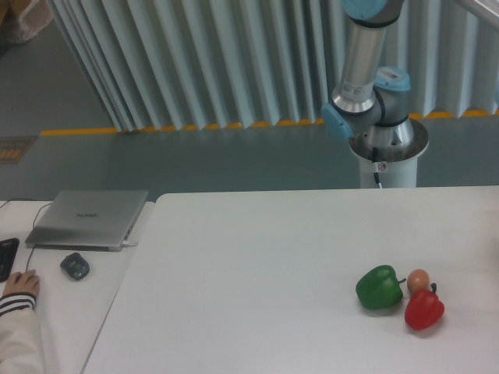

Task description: Place the triangular bread on the table

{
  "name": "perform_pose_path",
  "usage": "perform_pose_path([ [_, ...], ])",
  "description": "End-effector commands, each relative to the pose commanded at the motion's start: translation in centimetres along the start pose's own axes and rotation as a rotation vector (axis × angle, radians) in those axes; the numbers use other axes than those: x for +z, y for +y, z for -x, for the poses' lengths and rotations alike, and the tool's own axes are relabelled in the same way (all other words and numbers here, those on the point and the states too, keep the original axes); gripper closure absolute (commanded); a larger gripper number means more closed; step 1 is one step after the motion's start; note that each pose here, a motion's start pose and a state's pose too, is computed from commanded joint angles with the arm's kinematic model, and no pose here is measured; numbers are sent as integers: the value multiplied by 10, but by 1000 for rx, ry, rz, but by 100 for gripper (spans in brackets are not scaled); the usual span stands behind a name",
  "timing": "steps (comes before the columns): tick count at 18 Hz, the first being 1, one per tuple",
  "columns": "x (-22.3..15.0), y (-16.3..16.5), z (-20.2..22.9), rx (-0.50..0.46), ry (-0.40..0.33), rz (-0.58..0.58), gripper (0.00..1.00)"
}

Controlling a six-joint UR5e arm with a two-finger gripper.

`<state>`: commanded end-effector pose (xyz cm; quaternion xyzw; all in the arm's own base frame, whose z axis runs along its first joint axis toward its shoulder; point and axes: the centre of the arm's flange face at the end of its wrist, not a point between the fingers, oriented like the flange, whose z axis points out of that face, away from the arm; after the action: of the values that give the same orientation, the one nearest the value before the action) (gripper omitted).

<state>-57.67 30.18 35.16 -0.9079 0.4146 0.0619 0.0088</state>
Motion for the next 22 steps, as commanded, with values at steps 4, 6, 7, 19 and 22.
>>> perform_pose_path([
  [4,4,15,2,-14,-2,4,0],
  [6,9,18,3,-18,-1,3,0],
  [7,13,20,4,-20,-3,5,0],
  [19,54,48,-2,-73,34,-11,0],
  [22,59,47,1,-68,31,-6,0],
])
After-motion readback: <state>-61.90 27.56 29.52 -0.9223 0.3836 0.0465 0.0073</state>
